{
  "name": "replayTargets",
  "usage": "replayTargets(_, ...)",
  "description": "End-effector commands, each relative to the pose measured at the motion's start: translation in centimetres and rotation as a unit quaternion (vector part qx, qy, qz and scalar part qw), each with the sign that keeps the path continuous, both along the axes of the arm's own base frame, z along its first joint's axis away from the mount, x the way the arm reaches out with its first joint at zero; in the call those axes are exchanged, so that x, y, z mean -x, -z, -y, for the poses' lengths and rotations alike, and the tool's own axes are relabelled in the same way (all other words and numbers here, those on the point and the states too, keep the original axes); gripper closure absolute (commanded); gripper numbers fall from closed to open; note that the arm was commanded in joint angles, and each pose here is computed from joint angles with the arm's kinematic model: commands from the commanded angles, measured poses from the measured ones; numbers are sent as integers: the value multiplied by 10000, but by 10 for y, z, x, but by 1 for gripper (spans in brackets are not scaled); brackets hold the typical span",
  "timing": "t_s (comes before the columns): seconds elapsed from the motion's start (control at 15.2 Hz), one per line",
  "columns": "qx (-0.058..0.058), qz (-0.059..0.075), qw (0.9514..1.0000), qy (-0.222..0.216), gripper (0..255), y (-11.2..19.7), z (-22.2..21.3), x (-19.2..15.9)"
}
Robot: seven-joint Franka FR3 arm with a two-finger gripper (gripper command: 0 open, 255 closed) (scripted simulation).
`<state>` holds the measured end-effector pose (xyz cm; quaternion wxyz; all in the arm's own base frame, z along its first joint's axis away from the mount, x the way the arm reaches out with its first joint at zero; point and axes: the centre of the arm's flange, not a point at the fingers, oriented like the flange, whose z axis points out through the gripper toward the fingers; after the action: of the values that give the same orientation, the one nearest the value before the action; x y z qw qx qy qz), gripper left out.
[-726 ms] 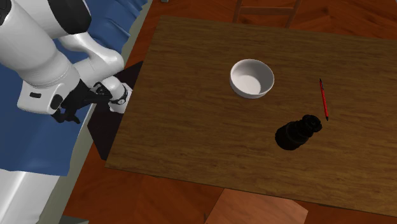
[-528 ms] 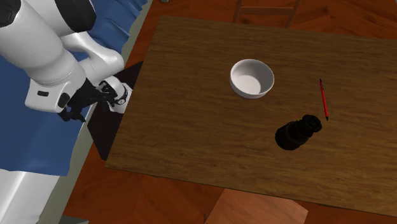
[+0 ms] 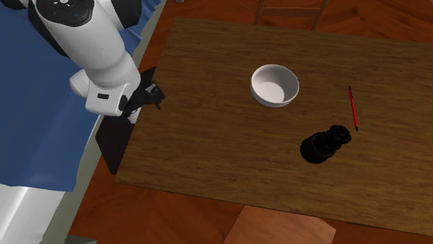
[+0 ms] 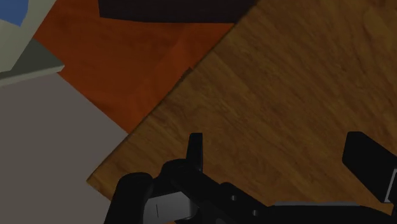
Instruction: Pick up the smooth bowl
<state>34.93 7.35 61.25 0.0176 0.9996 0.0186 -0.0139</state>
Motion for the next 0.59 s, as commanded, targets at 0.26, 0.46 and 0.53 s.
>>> replayTargets(0.26, -212, -58, 9998, 22, 0, 2, -64, -30)
replayTargets(0.46, -315, -87, 9995, 30, 0, 1, -98, -46)
replayTargets(0.53, -349, -97, 9993, 32, 0, 1, -109, -51)
